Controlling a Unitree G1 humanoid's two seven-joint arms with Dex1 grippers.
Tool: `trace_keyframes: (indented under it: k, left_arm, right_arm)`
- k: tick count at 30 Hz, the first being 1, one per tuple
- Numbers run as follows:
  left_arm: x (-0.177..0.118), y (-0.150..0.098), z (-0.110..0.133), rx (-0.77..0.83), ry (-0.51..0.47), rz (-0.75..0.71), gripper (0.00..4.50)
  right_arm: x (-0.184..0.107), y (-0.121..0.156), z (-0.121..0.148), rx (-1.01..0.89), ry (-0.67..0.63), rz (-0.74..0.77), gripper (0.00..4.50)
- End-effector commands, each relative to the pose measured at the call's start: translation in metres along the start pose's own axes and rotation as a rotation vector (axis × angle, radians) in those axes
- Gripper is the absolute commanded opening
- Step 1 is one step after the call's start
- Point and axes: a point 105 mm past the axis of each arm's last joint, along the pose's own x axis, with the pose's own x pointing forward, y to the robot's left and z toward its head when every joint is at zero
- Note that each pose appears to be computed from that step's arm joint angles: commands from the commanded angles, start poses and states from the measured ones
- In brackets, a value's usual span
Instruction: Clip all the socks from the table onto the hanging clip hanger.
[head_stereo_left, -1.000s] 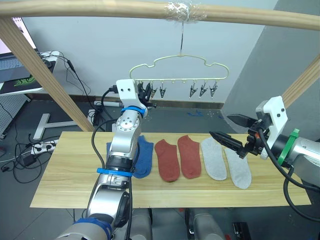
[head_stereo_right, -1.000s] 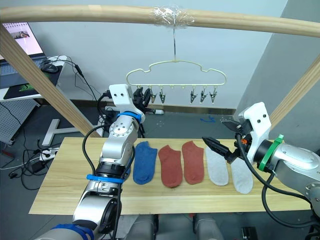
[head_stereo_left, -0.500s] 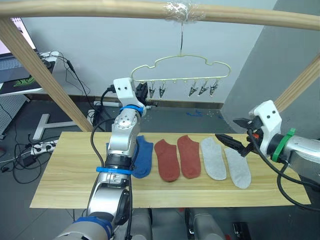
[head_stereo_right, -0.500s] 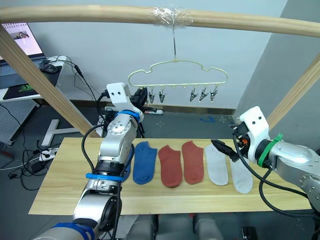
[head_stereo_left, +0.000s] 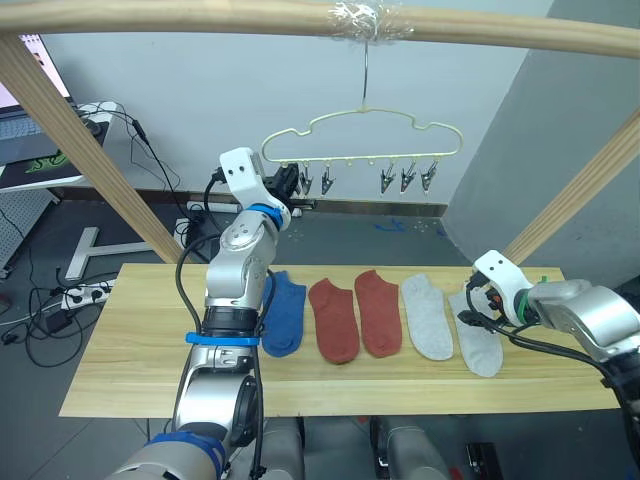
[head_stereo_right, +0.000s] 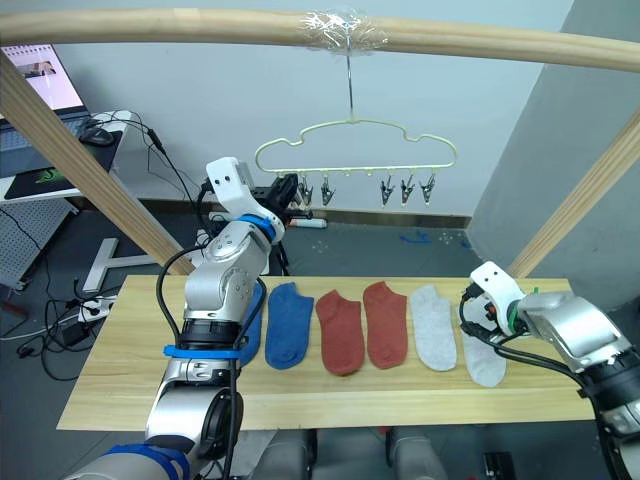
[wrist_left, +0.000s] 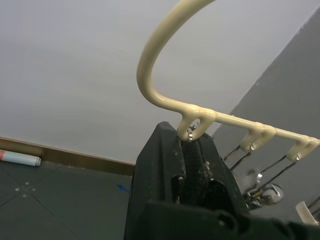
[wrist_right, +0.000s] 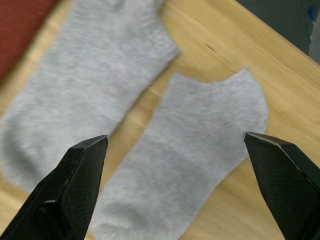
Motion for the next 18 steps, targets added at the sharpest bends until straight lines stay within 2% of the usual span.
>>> trace_keyframes:
  k: [1, 9, 18]
  left_arm:
    - [0.001, -0.016, 0.026, 0.005, -0.087, -0.043, 0.01]
    - [0.0, -0.017, 0.024, -0.002, -0.085, -0.038, 0.01]
    - [-0.002, -0.02, 0.023, -0.009, -0.081, -0.033, 0.01]
  right_arm:
    - [0.005, -0.019, -0.001, 0.008, 0.03, -0.046, 4.5]
    - [0.023, -0.03, 0.001, -0.034, 0.094, -0.062, 4.5]
    - [0.043, -0.031, -0.014, 0.052, 0.15, -0.039, 4.5]
